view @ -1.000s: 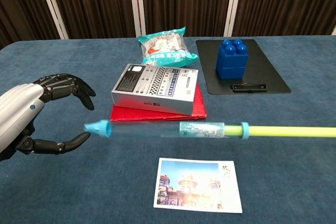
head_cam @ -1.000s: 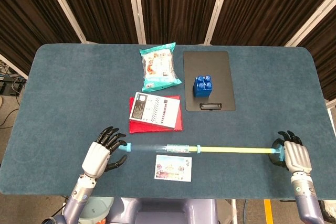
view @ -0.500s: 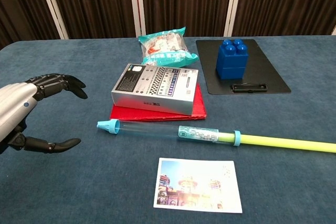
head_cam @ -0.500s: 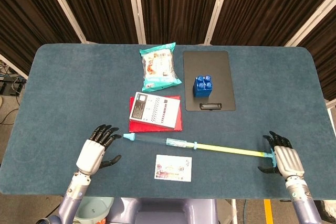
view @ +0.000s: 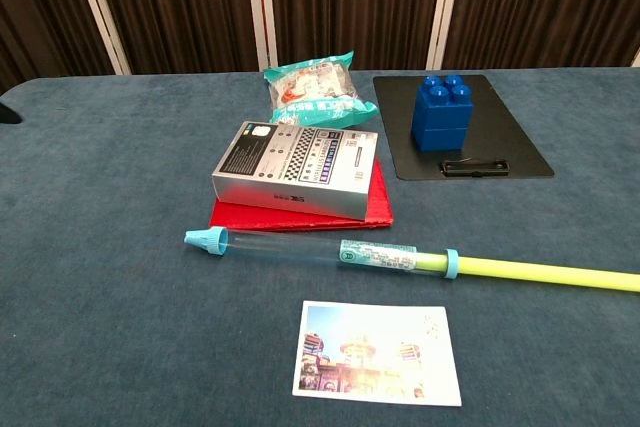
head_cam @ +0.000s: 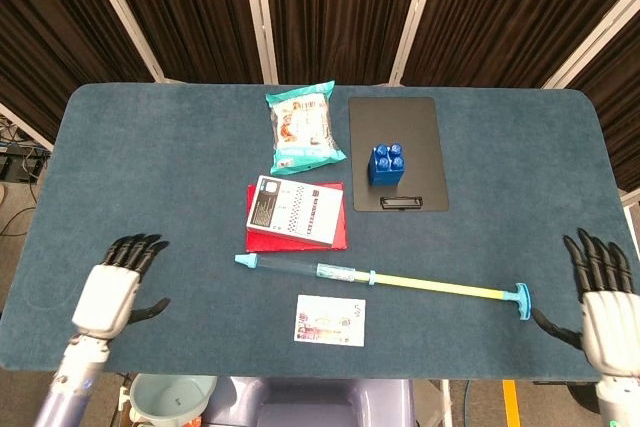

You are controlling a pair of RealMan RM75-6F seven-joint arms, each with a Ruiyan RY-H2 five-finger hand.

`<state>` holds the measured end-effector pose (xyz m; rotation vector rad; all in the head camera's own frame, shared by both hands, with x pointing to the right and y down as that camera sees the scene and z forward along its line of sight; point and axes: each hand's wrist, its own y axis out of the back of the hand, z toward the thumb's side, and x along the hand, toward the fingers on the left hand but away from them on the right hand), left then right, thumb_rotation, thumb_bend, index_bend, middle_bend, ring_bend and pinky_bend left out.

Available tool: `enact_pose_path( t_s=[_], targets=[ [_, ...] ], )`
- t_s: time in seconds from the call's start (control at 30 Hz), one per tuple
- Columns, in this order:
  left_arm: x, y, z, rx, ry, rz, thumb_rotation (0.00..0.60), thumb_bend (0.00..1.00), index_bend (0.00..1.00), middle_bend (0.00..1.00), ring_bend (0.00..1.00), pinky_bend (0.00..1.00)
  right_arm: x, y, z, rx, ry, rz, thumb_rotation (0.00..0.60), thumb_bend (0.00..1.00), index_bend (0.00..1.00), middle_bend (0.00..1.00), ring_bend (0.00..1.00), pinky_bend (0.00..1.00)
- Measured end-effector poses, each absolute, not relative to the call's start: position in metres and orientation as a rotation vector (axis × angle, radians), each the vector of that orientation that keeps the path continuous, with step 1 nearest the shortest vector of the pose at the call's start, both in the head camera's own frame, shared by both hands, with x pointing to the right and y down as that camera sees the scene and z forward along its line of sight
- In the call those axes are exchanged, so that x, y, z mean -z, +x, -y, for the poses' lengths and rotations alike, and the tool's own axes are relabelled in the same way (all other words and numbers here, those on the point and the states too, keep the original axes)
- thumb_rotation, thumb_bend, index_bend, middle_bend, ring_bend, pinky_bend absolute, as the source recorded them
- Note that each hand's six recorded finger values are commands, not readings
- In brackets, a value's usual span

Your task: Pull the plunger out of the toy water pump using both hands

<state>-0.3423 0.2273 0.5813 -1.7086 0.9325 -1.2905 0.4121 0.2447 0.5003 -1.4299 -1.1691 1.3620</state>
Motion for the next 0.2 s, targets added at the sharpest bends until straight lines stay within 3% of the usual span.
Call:
enact_pose_path(
  t_s=[0.2],
  targets=[
    [-0.568,-0.366,-0.242,1.382,-1.667,-0.951,0.6,0.12,0.14,0.14,0.12,0.16,-0.505,0.429,-0.255,-1.424,-1.491,1.207,0.6,0.01,0.0,0.0,0.0,0.0]
  ],
)
